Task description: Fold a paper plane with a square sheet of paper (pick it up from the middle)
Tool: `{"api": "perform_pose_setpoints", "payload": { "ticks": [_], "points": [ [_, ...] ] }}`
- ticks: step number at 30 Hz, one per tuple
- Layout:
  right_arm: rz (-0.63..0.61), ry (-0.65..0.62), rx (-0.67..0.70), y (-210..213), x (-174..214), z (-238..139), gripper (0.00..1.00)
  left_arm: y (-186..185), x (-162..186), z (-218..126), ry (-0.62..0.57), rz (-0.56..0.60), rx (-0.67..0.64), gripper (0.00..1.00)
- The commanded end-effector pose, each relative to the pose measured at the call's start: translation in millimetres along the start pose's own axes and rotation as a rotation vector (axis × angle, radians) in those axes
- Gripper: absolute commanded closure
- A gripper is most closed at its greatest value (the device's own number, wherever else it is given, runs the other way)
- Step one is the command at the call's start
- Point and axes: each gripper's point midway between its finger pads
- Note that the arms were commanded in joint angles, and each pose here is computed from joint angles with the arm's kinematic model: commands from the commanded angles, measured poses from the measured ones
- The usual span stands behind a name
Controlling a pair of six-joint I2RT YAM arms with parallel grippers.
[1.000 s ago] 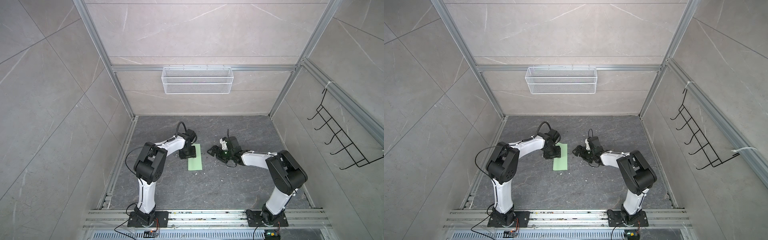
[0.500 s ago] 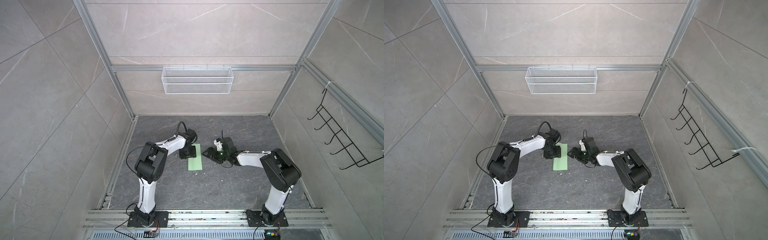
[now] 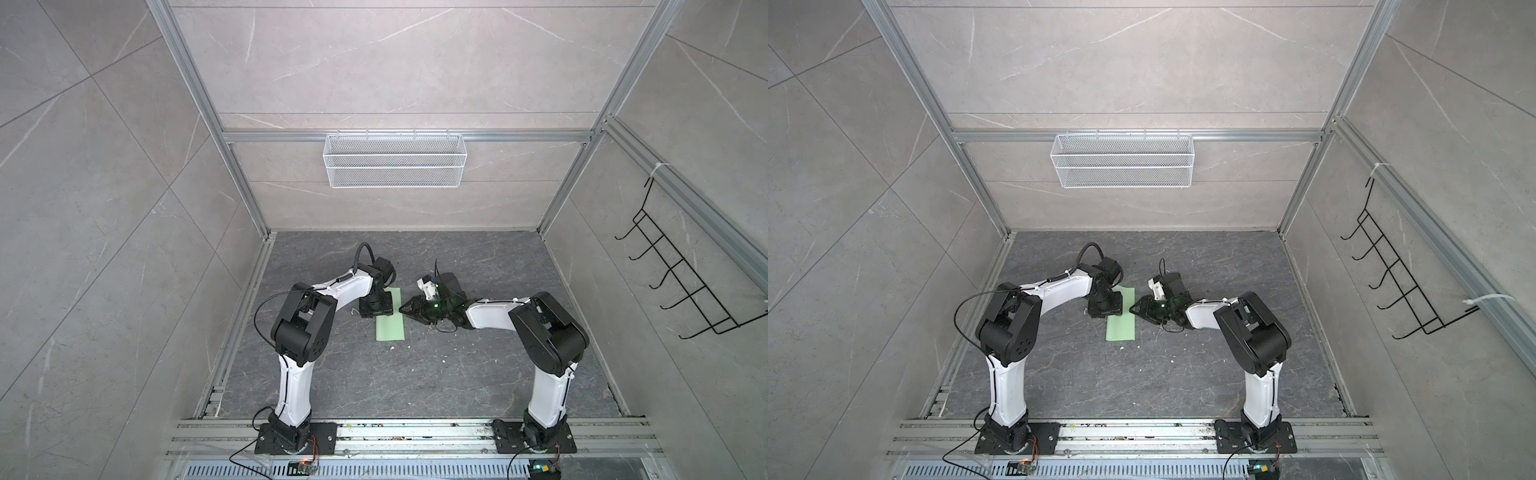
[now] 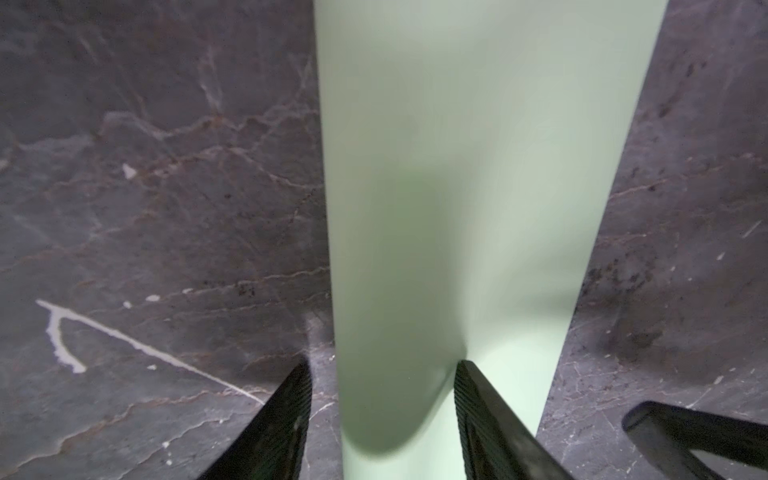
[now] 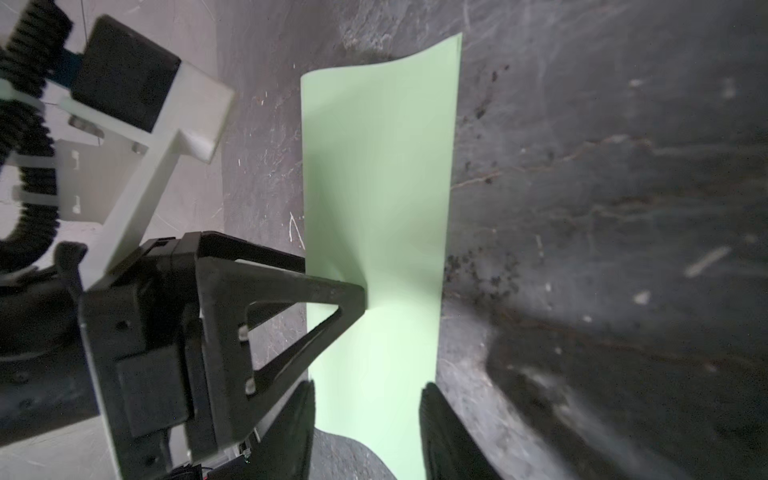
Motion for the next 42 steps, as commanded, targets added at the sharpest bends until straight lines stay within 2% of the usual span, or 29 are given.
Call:
{"api": "perform_pose_setpoints", "payload": {
  "ticks": [1, 10, 26, 32, 37, 39, 42],
  "points": [
    [-0.008, 0.031, -0.045, 9, 0, 11, 0.61, 56, 56, 57, 0.228, -0.023, -0.210, 0.41],
    [0.017, 0.077, -0.037, 2, 3, 28, 0.72, 57, 58, 59, 0.233, -0.022, -0.217, 0.41],
    [0.070, 0.178, 0.115, -42, 32, 37, 0.74, 48, 54, 52, 0.220, -0.021, -0.190, 0.40],
    [0.069, 0.217, 0.193, -53, 38, 32, 0.76, 12, 15, -11, 0.077, -0.011, -0.043, 0.35],
    [0.066, 0.237, 0.235, -58, 38, 31, 0.77, 9, -13, -58, -0.042, -0.034, 0.066, 0.32],
    [0.066, 0.245, 0.256, -60, 38, 30, 0.77, 4, -21, -74, -0.084, -0.045, 0.157, 0.32],
    [0.066, 0.258, 0.286, -64, 39, 29, 0.78, -18, -30, -98, -0.142, -0.021, 0.376, 0.34]
  ]
}}
Point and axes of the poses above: each gripper's point midway between its finger pads, its own z axis out along the fingers, its own y axis along the line the jaws close on, x = y × z, and after that the axes turned 9 degrees about -z, right-handed
